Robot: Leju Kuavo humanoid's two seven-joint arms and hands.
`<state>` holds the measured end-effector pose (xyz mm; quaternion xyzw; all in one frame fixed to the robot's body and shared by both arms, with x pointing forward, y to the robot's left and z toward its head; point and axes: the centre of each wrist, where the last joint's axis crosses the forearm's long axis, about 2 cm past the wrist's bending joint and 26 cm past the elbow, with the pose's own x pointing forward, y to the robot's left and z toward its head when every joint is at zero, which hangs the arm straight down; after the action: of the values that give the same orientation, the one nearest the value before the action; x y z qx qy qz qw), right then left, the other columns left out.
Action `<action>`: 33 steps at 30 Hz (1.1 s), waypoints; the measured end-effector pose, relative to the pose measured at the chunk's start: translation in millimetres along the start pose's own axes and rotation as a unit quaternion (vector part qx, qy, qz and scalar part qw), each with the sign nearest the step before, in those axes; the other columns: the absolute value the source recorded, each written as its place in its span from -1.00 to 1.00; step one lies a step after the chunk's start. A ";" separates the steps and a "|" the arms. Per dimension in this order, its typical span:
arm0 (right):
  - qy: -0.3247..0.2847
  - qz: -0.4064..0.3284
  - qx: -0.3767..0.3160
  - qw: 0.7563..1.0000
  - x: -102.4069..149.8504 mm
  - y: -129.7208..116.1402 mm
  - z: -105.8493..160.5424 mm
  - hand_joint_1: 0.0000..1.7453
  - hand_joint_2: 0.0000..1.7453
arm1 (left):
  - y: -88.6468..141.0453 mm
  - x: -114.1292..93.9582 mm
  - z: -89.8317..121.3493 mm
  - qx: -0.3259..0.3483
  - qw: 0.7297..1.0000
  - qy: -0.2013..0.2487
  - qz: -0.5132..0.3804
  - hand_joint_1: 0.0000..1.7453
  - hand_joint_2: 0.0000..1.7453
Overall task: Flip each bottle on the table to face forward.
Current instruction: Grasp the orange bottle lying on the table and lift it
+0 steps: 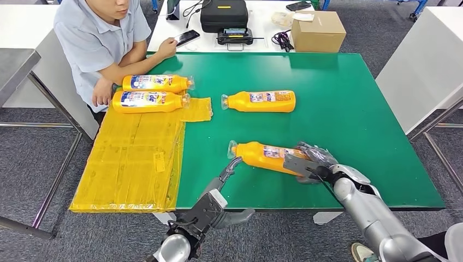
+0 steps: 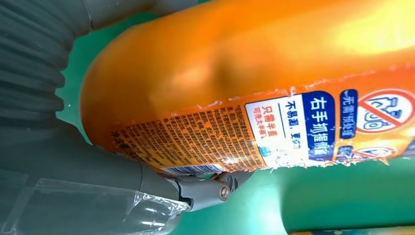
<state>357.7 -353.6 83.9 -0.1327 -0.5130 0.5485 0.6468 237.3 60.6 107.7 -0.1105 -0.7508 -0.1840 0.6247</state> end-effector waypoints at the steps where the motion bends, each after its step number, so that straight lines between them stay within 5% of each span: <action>1: -0.001 0.000 -0.001 1.000 -1.3 -0.1 0.8 1.00 1.00 | 0.0 0.1 -0.4 0.000 1.000 -0.001 0.000 -1.00 1.00; 16: -0.029 0.000 -0.052 0.998 2.5 15.9 0.6 1.00 1.00 | -1.2 0.9 -0.8 0.005 1.000 -0.007 0.000 -1.00 1.00; 24: -0.081 -0.029 -0.086 0.993 17.3 37.5 -0.6 1.00 1.00 | 0.3 3.4 -0.6 0.042 0.998 -0.047 -0.005 -1.00 1.00; 33: -0.138 -0.095 -0.172 0.971 43.3 47.7 5.1 1.00 1.00 | 6.1 18.5 13.0 0.209 0.961 -0.142 0.113 -1.00 1.00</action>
<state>320.7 -301.7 73.5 -0.1150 -0.6943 0.4013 0.5863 224.5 70.4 124.7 -0.0869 -0.8362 0.0667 0.5374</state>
